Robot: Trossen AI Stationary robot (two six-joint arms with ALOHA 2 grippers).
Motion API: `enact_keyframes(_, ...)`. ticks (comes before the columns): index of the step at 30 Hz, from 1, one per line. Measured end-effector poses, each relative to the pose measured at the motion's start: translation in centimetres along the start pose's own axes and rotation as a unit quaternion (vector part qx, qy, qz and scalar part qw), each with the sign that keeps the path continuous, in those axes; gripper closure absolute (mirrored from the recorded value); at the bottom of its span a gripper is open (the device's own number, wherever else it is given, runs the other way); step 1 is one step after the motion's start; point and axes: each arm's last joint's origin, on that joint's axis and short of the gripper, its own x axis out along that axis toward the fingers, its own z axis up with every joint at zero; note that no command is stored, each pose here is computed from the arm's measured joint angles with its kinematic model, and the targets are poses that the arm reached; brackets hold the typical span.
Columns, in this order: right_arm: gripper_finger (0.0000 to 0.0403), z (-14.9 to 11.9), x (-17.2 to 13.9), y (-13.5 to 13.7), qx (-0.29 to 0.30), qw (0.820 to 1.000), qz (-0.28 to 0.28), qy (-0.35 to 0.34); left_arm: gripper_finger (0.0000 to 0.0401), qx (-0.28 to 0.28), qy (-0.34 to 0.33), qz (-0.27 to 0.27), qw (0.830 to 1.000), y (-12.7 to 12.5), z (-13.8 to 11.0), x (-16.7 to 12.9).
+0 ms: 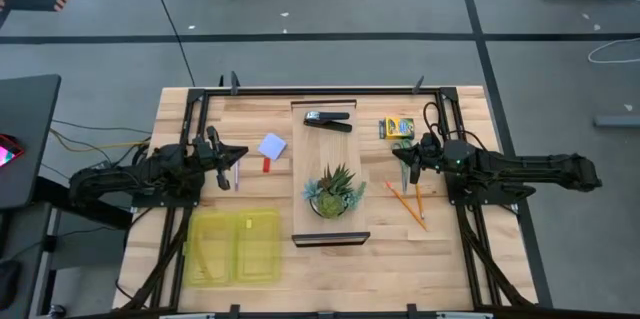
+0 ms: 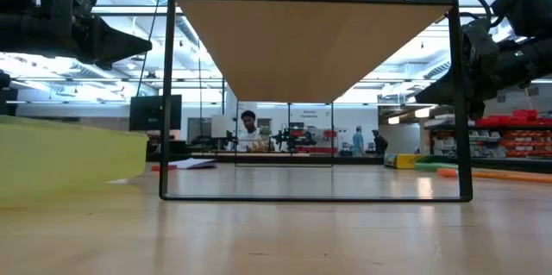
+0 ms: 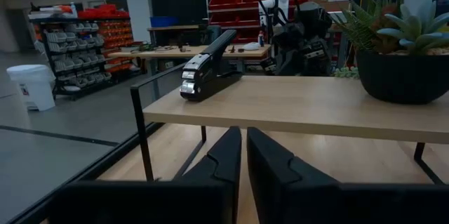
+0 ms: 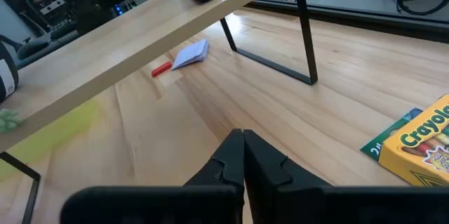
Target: Pack school essentials
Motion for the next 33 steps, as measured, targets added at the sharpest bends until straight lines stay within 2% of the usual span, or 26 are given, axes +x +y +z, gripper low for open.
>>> enact_keyframes(11,0.0393,0.00,0.00,0.00,0.000,1.000,0.000,0.000,0.0368,-0.006,-0.005,0.000,1.000,0.00,0.09,0.00)
enact_keyframes(14,0.0393,0.00,0.00,0.01,0.000,1.000,0.000,0.000,0.0365,-0.074,-0.013,-0.001,0.997,0.01,0.26,0.00)
enact_keyframes(18,0.0393,-0.01,0.00,0.00,0.000,1.000,0.000,0.000,0.0369,-0.192,-0.016,-0.003,0.981,0.02,0.32,-0.01)
enact_keyframes(24,0.0393,0.00,0.00,0.01,0.000,1.000,0.000,0.000,0.0377,-0.214,-0.029,-0.005,0.976,0.03,0.58,-0.02)
enact_keyframes(26,0.0393,-0.01,0.00,0.00,0.000,1.000,0.000,0.000,0.0377,-0.281,-0.039,-0.011,0.959,0.03,0.79,-0.04)
enact_keyframes(29,0.0393,-0.01,0.00,0.00,0.000,1.000,0.000,0.000,0.0372,-0.397,-0.047,-0.019,0.916,0.06,0.99,-0.05)
enact_keyframes(33,0.0393,0.00,0.00,0.00,0.000,1.000,0.000,0.000,0.0366,-0.462,-0.043,-0.022,0.885,0.05,0.95,-0.05)
